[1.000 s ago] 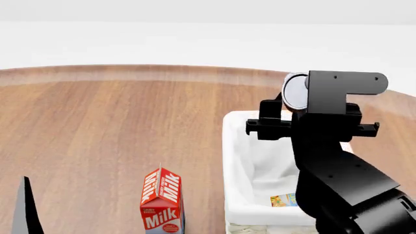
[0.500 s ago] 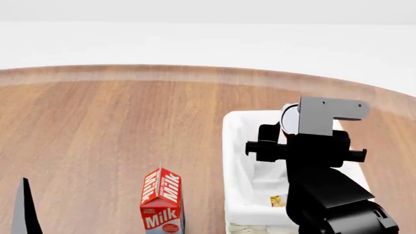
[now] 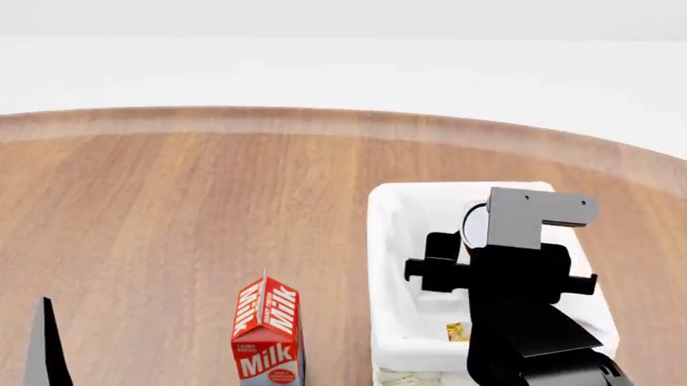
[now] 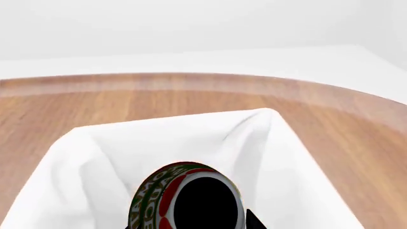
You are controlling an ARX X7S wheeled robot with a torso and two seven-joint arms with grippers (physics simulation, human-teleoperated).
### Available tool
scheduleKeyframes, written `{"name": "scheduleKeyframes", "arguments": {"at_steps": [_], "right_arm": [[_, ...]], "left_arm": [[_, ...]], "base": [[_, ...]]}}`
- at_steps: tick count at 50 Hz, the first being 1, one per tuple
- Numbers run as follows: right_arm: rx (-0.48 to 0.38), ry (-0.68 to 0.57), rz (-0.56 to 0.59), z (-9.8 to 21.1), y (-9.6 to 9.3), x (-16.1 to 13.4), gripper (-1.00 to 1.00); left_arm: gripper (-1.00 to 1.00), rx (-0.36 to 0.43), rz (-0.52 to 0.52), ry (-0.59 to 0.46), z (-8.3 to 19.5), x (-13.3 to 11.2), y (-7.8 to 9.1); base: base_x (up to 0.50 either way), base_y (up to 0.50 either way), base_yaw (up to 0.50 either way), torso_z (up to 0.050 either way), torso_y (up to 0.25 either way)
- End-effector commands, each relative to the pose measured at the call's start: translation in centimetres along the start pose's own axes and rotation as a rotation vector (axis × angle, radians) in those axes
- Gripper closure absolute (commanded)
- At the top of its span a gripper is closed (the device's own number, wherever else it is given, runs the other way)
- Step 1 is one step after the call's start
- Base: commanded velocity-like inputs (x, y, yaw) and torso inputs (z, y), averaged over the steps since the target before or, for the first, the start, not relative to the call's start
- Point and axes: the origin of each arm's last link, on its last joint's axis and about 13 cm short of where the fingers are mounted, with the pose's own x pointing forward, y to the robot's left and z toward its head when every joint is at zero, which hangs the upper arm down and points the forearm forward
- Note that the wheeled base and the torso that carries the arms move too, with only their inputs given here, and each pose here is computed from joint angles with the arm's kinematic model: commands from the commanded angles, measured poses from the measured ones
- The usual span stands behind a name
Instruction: Pick up the alphabet soup and the tomato sauce, and put them in the basket.
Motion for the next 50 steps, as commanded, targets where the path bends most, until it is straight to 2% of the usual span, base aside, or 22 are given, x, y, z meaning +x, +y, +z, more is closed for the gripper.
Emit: {"name": "scheduleKeyframes", "arguments": {"at_steps": [1, 16, 17, 36, 50], "right_arm": [[-0.028, -0.004, -0.002, -0.2, -0.1, 0.1, 1.00], [-0.024, -0.001, 0.000, 0.0, 0.1, 0.1, 1.00], [-0.025, 0.002, -0.003, -0.1, 0.1, 0.2, -1.00], [-0.021, -0.035, 0.001, -0.1, 0.1, 0.2, -1.00], [-0.005, -0.253, 0.015, 1.8, 0.4, -0.5, -1.00]], "left_arm": [[-1.00, 0.001, -0.001, 0.003, -0.1, 0.0, 0.0], [-1.00, 0.002, -0.003, 0.002, -0.1, 0.0, 0.0], [-1.00, 0.002, -0.003, 0.002, -0.1, 0.0, 0.0], [-1.00, 0.000, -0.001, 0.005, -0.3, -0.1, 0.0], [-1.00, -0.003, -0.003, 0.007, -0.4, -0.1, -0.1]], "base": [[0.00, 0.00, 0.00, 0.000, 0.000], [0.00, 0.00, 0.00, 0.000, 0.000], [0.00, 0.00, 0.00, 0.000, 0.000], [0.00, 0.00, 0.00, 0.000, 0.000], [0.00, 0.00, 0.00, 0.000, 0.000]]}}
